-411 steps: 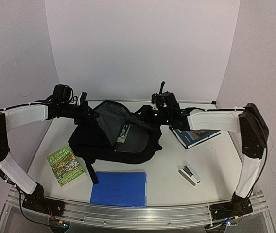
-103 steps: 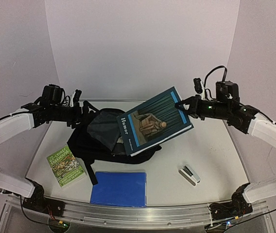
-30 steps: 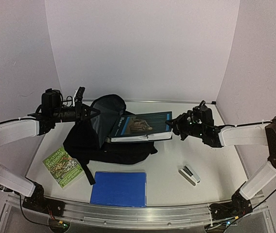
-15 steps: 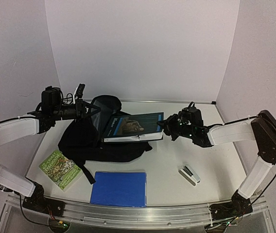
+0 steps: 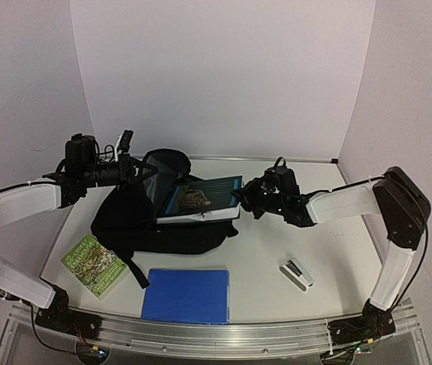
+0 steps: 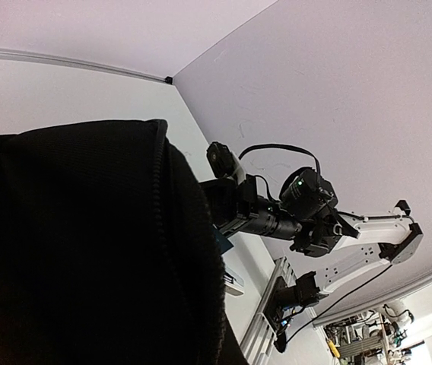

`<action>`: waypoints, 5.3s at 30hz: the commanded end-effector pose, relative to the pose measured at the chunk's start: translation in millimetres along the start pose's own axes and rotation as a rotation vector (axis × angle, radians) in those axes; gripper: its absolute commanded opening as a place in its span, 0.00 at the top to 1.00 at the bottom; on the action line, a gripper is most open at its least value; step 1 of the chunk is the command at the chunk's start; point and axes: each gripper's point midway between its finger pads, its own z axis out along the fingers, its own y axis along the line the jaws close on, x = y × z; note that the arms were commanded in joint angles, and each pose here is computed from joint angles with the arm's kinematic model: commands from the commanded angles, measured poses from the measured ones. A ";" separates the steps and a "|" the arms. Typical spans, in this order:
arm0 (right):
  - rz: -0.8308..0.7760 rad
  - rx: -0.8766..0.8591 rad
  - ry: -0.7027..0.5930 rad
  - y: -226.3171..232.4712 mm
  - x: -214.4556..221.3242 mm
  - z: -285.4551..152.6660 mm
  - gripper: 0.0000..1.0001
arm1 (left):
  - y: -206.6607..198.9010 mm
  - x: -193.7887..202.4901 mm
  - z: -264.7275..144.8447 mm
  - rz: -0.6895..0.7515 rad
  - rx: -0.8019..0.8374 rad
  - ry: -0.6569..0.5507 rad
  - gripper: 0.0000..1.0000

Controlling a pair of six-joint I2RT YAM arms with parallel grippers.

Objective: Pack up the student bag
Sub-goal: Place the book in the student bag, then move the book to the center of the board.

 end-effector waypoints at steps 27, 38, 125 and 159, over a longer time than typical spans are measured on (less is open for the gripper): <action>-0.324 -0.106 0.157 31.3 112.9 129.4 0.64 | -16.1 -11.1 24.1 0.048 0.018 -0.006 1.00; -0.427 0.066 0.046 7.4 85.2 103.4 0.21 | 101.3 -4.0 -47.9 -0.262 -0.456 -0.104 1.00; -0.663 -0.134 0.048 97.9 49.8 -48.8 0.02 | 224.1 186.3 -262.2 -1.008 -1.471 -0.350 0.00; -0.719 -0.312 0.350 119.2 131.7 -49.8 0.02 | 200.6 144.5 -137.7 -0.618 -0.728 -0.073 0.10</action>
